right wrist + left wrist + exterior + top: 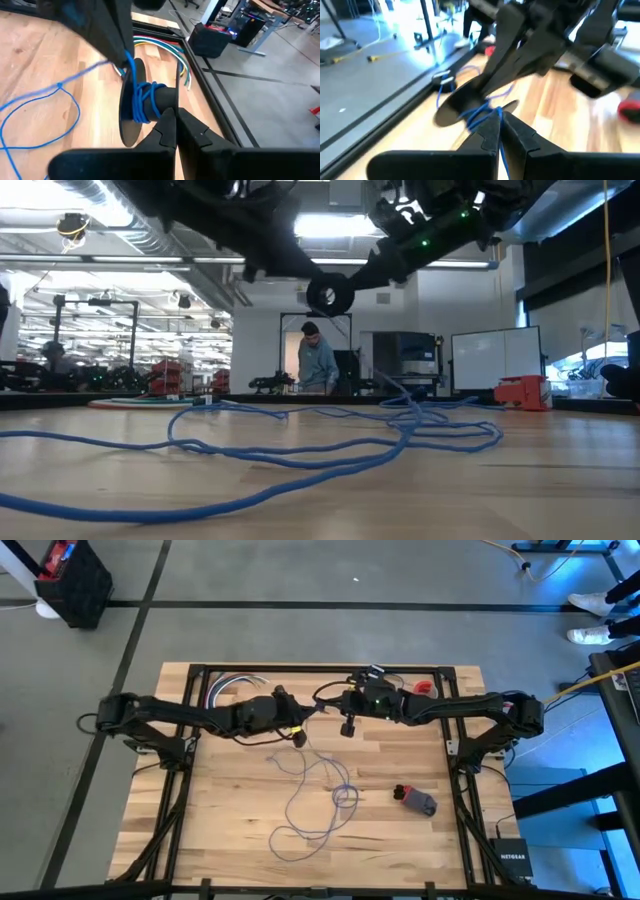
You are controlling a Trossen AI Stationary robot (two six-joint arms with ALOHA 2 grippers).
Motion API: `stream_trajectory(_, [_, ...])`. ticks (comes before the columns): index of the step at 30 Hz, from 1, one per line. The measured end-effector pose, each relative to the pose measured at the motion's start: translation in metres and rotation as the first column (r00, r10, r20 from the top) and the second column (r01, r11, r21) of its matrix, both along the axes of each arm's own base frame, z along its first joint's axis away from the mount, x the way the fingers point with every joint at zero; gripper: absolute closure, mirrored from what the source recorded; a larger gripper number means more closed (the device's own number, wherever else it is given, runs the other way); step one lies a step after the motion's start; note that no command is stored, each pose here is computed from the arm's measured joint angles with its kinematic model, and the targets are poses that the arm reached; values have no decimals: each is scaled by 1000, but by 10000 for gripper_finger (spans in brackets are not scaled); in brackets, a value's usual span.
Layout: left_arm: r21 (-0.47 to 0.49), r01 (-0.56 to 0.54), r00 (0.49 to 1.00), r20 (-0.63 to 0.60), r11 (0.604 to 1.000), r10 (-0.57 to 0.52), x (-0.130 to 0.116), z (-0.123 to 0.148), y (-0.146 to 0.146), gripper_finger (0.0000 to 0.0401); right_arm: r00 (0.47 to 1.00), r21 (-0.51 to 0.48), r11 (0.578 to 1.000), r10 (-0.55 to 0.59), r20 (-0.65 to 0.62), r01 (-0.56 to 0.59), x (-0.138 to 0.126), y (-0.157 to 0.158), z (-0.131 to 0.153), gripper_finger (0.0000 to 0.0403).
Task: Coil cords
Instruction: Coil the blue wire onto the spool
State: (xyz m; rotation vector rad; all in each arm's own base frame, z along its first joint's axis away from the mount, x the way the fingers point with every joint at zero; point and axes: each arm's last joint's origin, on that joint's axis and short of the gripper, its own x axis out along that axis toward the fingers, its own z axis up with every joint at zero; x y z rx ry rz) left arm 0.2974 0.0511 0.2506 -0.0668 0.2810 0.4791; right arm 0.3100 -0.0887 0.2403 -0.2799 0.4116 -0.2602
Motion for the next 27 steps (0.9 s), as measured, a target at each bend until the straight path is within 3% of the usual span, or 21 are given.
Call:
stream_trajectory(6, [56, 1, 994, -111, 998, 5, -13, 3, 4, 396, 999, 29, 999, 40, 5, -40, 0, 1, 0, 400])
stream_trajectory(11, [113, -4, 969, -244, 994, 32, -19, -5, 11, 396, 994, 113, 988, 105, -2, -104, -1, 4, -5, 400])
stream_trajectory(22, [29, 7, 932, -362, 1000, 4, -13, -32, 8, 392, 990, 113, 987, 102, 99, -113, -9, 7, 18, 400])
stream_trajectory(27, [-67, -8, 936, -351, 998, -16, -18, -30, 5, 346, 994, 103, 991, 73, 83, -82, -17, 8, 26, 400])
